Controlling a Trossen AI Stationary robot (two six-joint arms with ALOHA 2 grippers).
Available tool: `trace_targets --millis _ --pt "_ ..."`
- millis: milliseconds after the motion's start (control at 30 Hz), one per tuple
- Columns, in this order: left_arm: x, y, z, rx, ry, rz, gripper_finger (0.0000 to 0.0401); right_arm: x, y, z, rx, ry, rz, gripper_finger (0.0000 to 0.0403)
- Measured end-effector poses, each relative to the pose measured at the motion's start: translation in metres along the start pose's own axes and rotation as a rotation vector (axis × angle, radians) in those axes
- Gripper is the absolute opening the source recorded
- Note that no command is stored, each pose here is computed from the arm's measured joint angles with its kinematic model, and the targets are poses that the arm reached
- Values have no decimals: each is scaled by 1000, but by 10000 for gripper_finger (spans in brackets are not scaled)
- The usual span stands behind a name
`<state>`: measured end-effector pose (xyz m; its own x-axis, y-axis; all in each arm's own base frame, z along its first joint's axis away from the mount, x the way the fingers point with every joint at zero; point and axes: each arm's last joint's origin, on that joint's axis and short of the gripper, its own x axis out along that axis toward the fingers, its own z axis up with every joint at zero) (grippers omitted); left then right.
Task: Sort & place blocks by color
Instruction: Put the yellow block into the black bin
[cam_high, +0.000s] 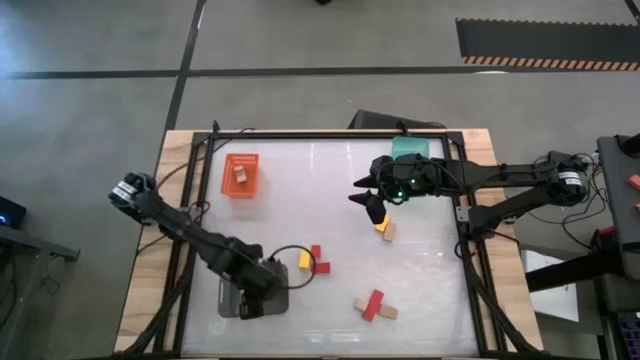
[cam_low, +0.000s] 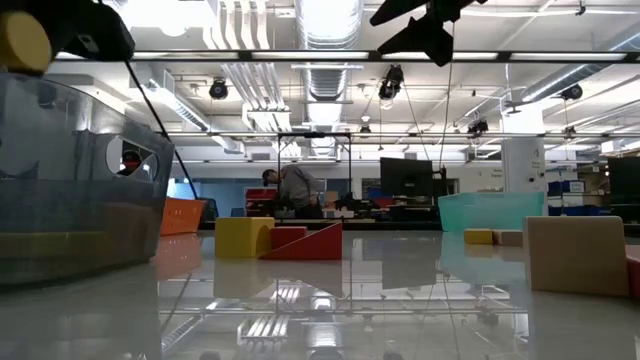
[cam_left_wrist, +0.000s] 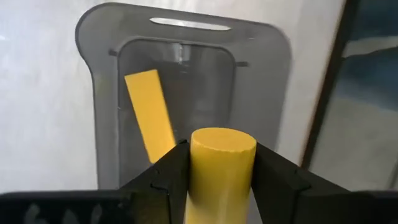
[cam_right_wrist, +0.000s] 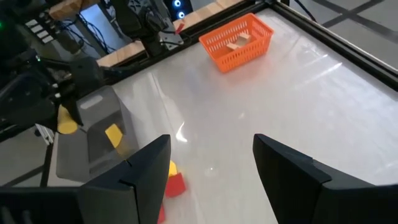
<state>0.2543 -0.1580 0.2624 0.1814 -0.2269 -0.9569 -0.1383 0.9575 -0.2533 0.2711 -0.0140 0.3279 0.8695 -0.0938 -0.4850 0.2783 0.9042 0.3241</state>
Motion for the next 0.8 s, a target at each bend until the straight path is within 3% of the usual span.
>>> trace_targets --millis 300,800 --pt "33 -5 3 42 28 126 125 0 3 -5 1 34 1 219" --pt "57 -6 -6 62 9 104 125 0 2 -8 14 65 -12 219"
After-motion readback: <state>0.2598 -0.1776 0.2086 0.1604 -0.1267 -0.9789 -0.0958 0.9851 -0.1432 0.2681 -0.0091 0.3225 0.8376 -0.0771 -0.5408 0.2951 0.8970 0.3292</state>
